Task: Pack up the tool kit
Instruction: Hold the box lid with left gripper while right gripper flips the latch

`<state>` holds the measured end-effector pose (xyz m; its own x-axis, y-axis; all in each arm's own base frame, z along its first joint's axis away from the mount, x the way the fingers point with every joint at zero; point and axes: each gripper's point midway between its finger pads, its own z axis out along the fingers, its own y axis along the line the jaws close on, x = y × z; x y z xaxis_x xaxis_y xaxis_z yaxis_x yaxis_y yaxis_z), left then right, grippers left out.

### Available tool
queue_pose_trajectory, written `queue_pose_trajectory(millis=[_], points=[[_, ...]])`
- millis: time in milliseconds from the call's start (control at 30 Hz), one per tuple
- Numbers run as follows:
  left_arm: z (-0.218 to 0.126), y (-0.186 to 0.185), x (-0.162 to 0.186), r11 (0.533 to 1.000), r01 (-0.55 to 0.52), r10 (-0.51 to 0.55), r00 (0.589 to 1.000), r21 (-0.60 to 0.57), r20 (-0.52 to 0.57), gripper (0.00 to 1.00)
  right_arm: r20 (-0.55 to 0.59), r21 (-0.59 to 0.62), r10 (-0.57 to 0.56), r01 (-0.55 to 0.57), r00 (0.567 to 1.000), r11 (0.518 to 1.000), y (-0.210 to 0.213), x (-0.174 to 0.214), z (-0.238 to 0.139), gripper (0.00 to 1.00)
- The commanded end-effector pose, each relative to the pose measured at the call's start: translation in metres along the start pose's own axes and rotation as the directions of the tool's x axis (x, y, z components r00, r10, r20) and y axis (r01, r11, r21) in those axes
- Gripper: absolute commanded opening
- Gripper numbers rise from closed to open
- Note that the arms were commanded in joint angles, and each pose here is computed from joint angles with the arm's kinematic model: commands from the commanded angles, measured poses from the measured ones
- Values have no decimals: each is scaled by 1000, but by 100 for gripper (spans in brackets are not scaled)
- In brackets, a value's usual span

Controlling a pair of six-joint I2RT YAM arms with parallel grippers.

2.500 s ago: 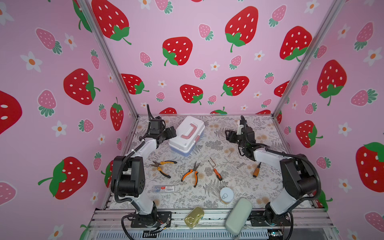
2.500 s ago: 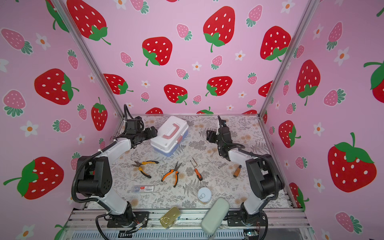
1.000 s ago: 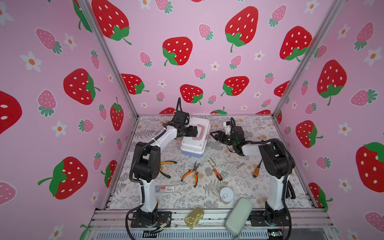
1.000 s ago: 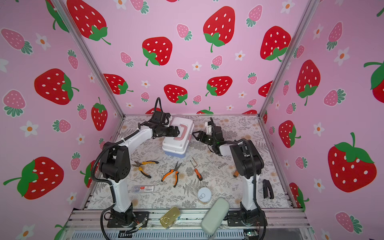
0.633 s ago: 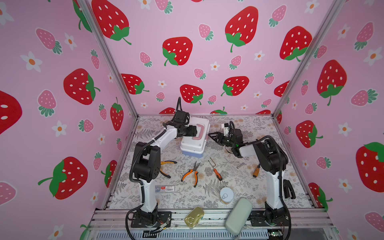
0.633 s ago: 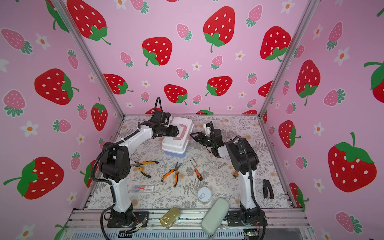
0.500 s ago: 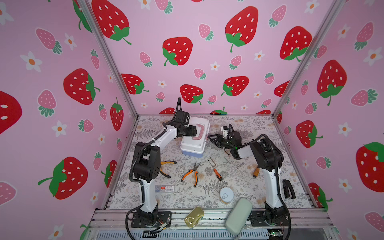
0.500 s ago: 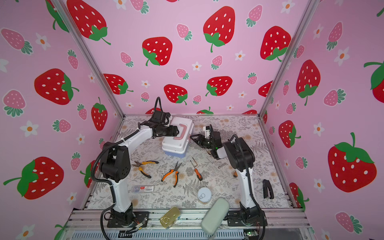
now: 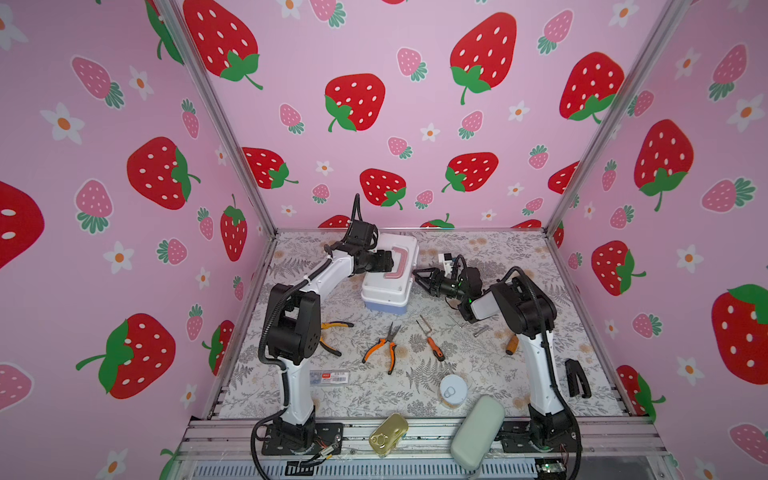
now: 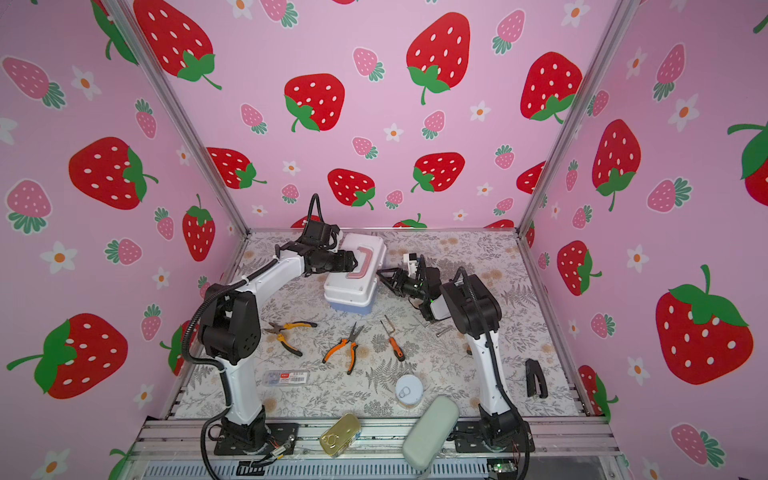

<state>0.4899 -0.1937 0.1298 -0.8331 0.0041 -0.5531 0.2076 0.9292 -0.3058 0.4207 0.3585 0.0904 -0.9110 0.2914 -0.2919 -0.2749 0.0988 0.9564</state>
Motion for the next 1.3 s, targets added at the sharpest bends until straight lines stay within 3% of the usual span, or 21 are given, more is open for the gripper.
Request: queue_pose_trajectory(millis=[0,267,467,667,867,967,1033,1267], points=[[6,-12,9,997,40,-38,998,59,-42,64,2,-48,3,-3,1000,999,12,2,4,68],[4,-18,9,996,36,-33,999,84,-40,61,-15,-106,15,-16,1000,994,23,3,17,65],[3,-24,11,996,21,-18,999,89,-37,61,7,-144,30,-29,1000,989,35,-2,20,54],[6,-24,14,997,17,-13,999,78,-49,61,35,16,-60,59,998,998,27,-9,19,44],[5,-20,14,999,5,-3,999,37,-47,61,31,212,-174,164,984,963,13,-15,11,37],[7,-16,15,1000,-4,4,998,9,-56,61,31,278,-214,197,976,940,11,-18,4,38],[8,-14,16,1000,-6,6,998,-8,-63,60,31,306,-238,218,971,927,12,-20,0,49],[6,-16,14,1000,-3,3,998,-2,-56,53,82,371,-308,258,948,892,27,-37,-25,60]])
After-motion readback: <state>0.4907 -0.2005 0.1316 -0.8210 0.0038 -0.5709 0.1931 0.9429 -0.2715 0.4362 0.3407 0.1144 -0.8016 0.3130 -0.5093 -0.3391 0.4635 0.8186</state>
